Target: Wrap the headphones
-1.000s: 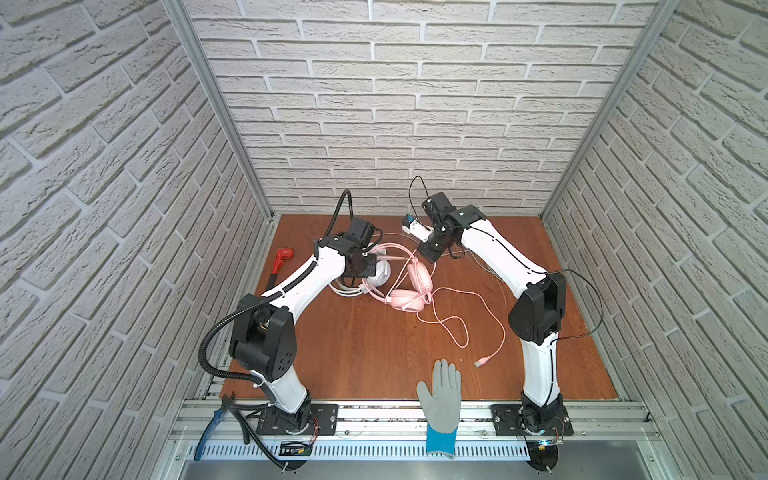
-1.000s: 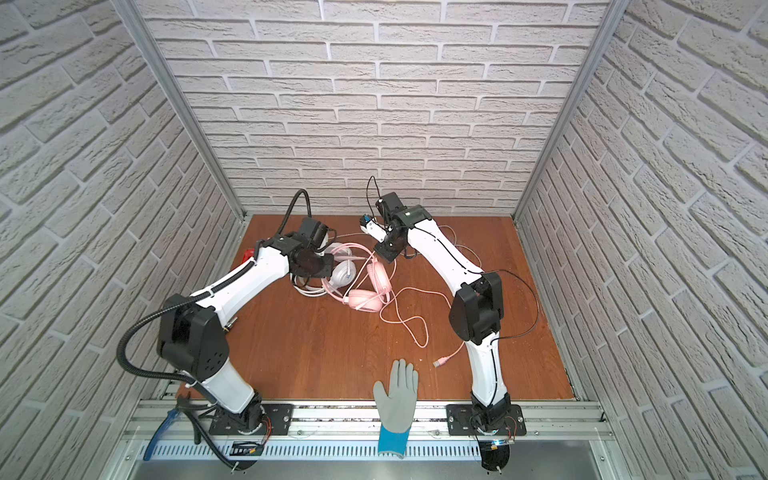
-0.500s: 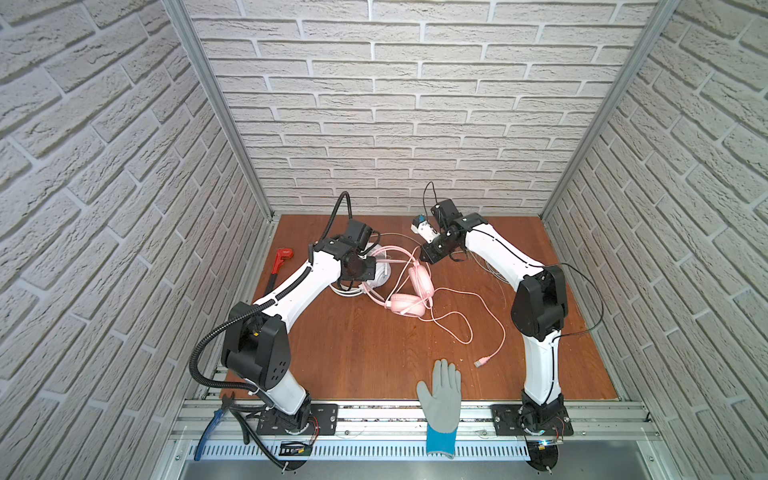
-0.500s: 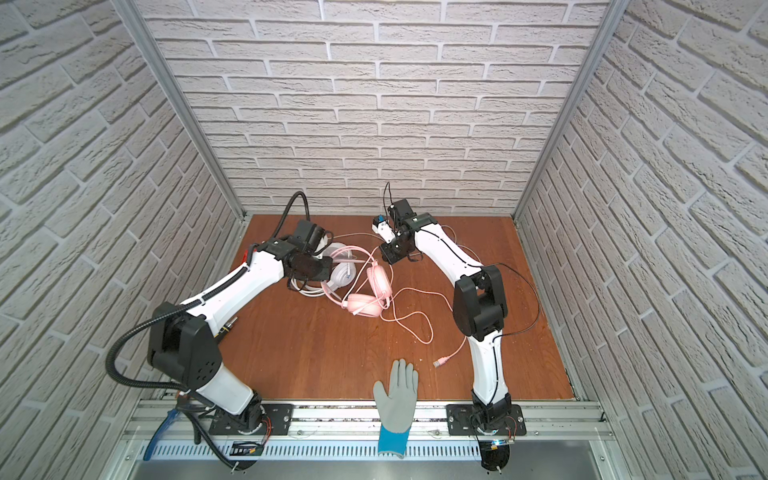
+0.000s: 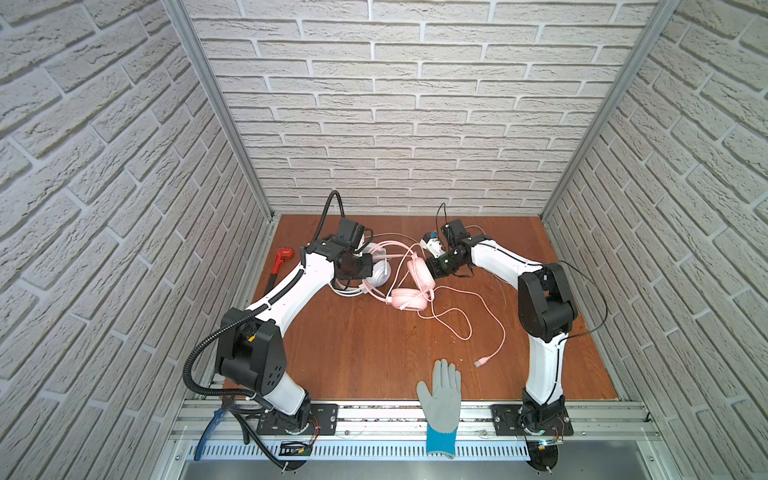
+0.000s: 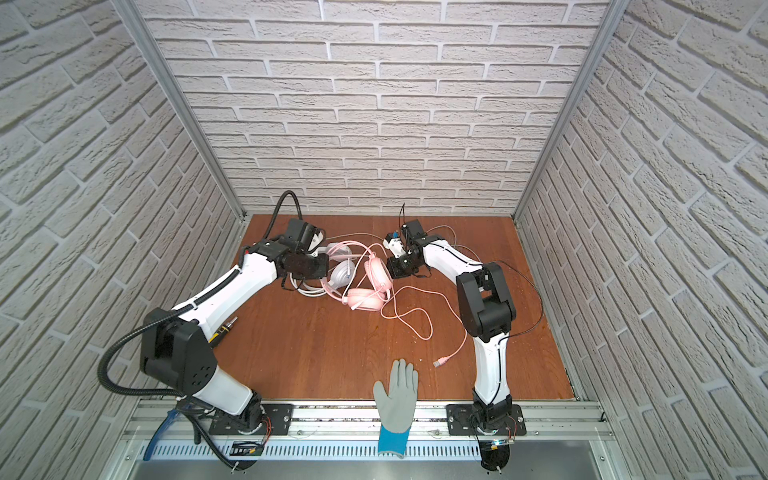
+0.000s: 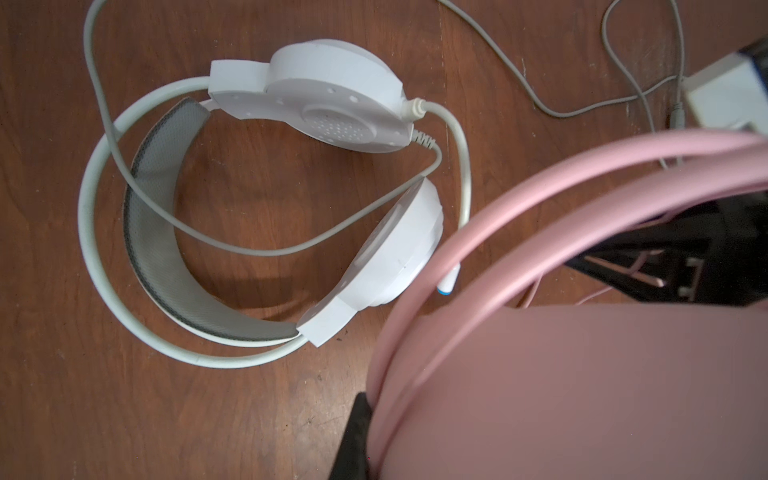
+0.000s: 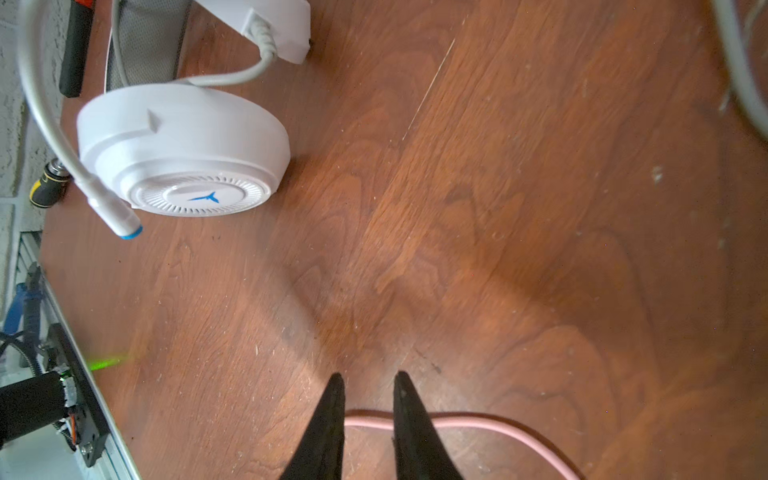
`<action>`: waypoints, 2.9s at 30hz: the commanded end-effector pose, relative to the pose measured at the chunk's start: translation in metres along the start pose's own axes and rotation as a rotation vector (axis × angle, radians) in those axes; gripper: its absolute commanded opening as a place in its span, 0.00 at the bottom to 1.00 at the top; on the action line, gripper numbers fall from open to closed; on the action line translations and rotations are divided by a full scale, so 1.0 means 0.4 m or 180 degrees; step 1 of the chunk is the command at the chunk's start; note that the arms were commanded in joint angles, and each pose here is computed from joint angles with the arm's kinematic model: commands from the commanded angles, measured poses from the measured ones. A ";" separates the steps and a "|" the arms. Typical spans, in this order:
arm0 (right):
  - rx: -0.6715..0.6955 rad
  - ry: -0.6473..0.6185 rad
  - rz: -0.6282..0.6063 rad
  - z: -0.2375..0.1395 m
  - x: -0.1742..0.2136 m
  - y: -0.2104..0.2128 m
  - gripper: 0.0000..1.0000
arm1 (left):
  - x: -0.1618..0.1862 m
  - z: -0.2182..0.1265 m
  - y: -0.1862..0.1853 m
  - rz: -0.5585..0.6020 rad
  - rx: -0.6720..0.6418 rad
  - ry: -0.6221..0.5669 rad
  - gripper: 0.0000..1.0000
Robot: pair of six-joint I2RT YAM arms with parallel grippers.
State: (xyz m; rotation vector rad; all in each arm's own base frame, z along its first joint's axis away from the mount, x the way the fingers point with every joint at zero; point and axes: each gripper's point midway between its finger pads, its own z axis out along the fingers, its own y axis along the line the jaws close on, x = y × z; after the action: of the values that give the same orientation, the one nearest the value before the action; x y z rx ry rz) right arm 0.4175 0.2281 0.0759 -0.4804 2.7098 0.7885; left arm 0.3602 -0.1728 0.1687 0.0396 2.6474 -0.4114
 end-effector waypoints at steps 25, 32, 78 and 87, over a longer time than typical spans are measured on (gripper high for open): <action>-0.0567 -0.0212 0.0236 0.029 0.115 0.075 0.24 | -0.124 -0.074 -0.015 -0.0678 0.0571 -0.0646 0.00; -0.0551 -0.0094 0.0291 0.047 0.165 0.071 0.24 | -0.144 -0.082 -0.024 -0.0724 0.0652 -0.0744 0.00; -0.0512 -0.0042 0.0300 0.039 0.234 0.077 0.07 | -0.197 -0.085 0.054 -0.1211 0.0558 -0.1036 0.00; -0.0431 -0.0084 0.0076 -0.005 0.226 0.105 0.06 | -0.193 -0.094 0.083 -0.1469 0.0501 -0.1165 0.00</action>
State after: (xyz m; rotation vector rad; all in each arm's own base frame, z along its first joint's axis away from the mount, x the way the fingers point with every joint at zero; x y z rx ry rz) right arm 0.3255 0.2355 0.0534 -0.3914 2.6789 1.0014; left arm 0.4008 -0.1269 0.1807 -0.5313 2.4195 -0.6070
